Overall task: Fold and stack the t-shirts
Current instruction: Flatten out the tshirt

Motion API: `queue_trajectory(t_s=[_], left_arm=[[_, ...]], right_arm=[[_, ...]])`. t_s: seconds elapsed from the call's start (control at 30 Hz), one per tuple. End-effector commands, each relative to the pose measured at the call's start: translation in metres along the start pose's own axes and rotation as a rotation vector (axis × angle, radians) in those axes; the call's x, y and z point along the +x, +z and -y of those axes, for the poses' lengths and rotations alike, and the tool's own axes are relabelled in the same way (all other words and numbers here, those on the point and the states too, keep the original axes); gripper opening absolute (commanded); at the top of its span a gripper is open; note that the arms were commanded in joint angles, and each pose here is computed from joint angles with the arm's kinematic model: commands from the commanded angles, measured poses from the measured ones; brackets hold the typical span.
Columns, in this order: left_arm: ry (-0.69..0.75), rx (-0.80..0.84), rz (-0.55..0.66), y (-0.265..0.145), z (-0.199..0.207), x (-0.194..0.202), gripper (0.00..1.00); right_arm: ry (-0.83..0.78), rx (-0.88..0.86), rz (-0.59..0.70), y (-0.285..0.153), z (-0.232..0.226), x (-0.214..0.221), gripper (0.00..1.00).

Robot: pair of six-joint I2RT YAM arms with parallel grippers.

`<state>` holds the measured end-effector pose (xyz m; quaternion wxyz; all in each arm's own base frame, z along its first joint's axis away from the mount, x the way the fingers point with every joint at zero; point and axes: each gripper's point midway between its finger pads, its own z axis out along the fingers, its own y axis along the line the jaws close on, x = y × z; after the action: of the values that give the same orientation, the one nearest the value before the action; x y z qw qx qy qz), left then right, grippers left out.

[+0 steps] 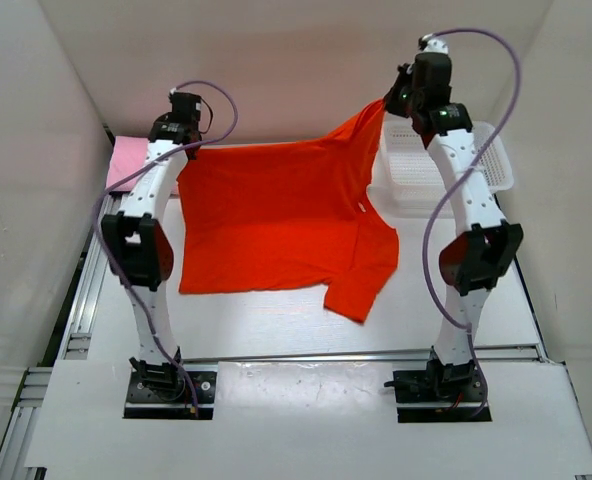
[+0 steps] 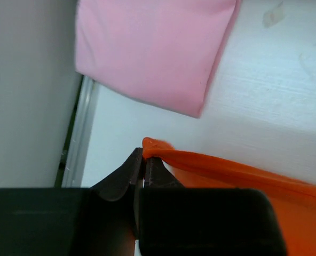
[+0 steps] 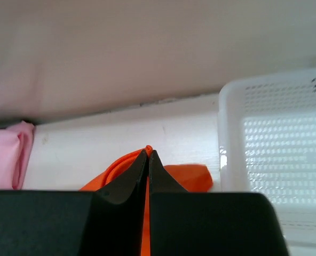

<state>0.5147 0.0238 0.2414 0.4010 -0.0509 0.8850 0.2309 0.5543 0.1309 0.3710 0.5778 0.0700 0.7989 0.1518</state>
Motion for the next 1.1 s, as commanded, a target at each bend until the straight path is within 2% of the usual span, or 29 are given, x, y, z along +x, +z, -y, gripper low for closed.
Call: queue_trajectory(t_s=[0.0, 0.1, 0.2, 0.27, 0.37, 0.4, 0.43, 0.53, 0.63, 0.73, 0.9, 0.93, 0.97, 1.0, 1.03, 1.07], left_arm=[[-0.041, 0.018, 0.032, 0.016, 0.000, -0.018, 0.11], [-0.039, 0.006, 0.027, 0.044, 0.015, -0.016, 0.11], [-0.053, -0.031, 0.026, 0.059, 0.008, -0.015, 0.11], [-0.059, -0.042, 0.034, 0.060, 0.007, -0.018, 0.11], [-0.033, -0.023, -0.019, 0.063, 0.008, 0.008, 0.11], [-0.031, -0.014, -0.022, 0.057, 0.006, 0.011, 0.11], [-0.006, -0.013, -0.064, 0.060, 0.009, 0.030, 0.11], [0.004, -0.023, -0.080, 0.058, 0.007, 0.040, 0.11], [-0.035, -0.068, -0.028, 0.038, -0.018, 0.020, 0.11], [-0.073, -0.079, 0.032, 0.010, -0.037, 0.001, 0.11], [-0.191, -0.072, 0.235, -0.083, -0.086, -0.049, 0.11], [-0.203, -0.057, 0.273, -0.102, -0.088, -0.057, 0.11], [-0.240, -0.019, 0.371, -0.155, -0.099, -0.067, 0.11], [-0.244, -0.037, 0.370, -0.156, -0.102, -0.067, 0.11], [-0.263, -0.036, 0.408, -0.176, -0.109, -0.070, 0.11], [-0.280, -0.066, 0.422, -0.186, -0.118, -0.070, 0.11]], right_arm=[[0.038, -0.065, 0.025, 0.021, -0.010, -0.003, 0.01], [0.071, -0.097, -0.036, 0.041, -0.012, 0.022, 0.01], [0.078, -0.105, -0.096, 0.046, -0.014, 0.047, 0.01], [0.085, -0.108, -0.110, 0.038, -0.018, 0.052, 0.01], [0.079, -0.094, -0.187, 0.024, -0.016, 0.083, 0.01], [0.079, -0.068, -0.246, 0.023, -0.006, 0.109, 0.01], [0.075, -0.064, -0.250, 0.014, -0.008, 0.112, 0.01], [0.070, -0.045, -0.315, 0.002, -0.002, 0.137, 0.01], [0.063, 0.001, -0.290, -0.019, 0.003, 0.120, 0.01], [0.034, 0.047, -0.154, -0.061, 0.008, 0.071, 0.01], [-0.037, 0.113, 0.039, -0.124, 0.020, 0.011, 0.01], [-0.043, 0.101, 0.090, -0.147, 0.016, -0.004, 0.01], [-0.060, 0.108, 0.199, -0.189, 0.015, -0.028, 0.01], [-0.071, 0.109, 0.200, -0.190, 0.015, -0.029, 0.01], [-0.080, 0.102, 0.215, -0.198, 0.013, -0.029, 0.01], [-0.089, 0.091, 0.254, -0.218, 0.011, -0.038, 0.01]])
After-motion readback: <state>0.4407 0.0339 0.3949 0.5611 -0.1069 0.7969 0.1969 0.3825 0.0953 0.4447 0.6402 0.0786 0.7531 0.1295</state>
